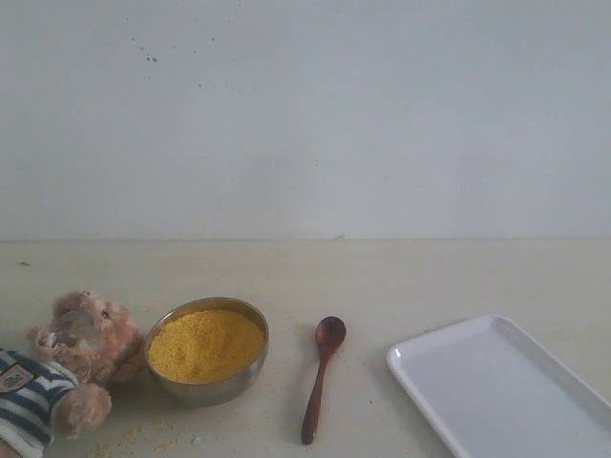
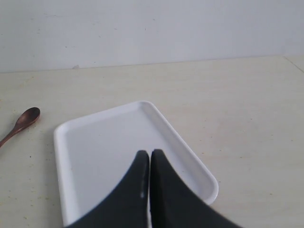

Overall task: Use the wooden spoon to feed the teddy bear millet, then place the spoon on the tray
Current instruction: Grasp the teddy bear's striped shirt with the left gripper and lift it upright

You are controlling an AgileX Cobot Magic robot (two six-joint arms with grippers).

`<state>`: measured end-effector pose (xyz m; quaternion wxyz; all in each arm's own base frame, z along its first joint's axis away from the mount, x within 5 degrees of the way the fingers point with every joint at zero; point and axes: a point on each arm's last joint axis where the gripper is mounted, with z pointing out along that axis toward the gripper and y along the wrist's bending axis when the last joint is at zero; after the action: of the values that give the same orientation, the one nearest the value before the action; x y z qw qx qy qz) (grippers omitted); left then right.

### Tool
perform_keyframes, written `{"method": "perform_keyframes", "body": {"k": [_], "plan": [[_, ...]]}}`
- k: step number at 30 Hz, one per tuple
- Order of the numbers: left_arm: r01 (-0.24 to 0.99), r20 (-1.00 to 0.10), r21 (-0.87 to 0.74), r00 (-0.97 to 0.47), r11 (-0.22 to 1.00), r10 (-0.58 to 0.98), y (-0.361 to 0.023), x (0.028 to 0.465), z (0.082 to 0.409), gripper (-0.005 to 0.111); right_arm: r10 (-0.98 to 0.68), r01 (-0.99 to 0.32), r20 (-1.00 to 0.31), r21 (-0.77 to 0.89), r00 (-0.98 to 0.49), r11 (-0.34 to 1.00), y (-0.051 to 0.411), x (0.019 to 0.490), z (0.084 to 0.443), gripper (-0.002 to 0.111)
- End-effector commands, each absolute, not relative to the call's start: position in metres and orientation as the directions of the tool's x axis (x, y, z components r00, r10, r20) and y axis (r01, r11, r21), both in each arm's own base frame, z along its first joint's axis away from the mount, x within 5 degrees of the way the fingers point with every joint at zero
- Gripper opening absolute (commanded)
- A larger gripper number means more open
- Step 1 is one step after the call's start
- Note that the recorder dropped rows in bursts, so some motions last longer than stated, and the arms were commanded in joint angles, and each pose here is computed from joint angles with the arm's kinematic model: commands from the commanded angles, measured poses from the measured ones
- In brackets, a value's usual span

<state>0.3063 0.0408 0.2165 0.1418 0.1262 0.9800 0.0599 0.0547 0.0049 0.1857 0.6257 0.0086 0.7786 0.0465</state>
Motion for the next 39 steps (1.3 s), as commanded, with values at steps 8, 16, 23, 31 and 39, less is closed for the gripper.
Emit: {"method": "perform_keyframes", "body": {"k": [8,16,23,31,39], "plan": [[0.134,-0.332,-0.126,-0.94,0.983,0.085,0.02,0.321,0.169,0.109,0.072,-0.045,-0.978,0.083,-0.197,0.996,0.005,0.055,0.188,0.0],[0.175,-0.251,-0.21,-0.96,0.962,0.12,0.015,0.328,0.128,0.109,0.072,-0.045,-0.978,0.083,-0.197,0.996,0.005,0.055,0.188,0.0],[0.195,-0.23,-0.219,-0.963,0.956,0.144,0.014,0.327,0.12,0.023,0.072,-0.045,-0.978,0.083,-0.197,0.996,0.005,0.055,0.188,0.0],[0.187,-0.305,-0.215,-0.945,0.959,0.116,0.013,0.333,0.144,0.004,0.072,-0.045,-0.978,0.083,-0.197,0.996,0.005,0.055,0.188,0.0],[0.127,-0.402,-0.277,-0.915,0.952,0.004,0.007,0.321,0.2,0.004,0.072,-0.045,-0.978,0.083,-0.197,0.996,0.005,0.055,0.188,0.0]]}}
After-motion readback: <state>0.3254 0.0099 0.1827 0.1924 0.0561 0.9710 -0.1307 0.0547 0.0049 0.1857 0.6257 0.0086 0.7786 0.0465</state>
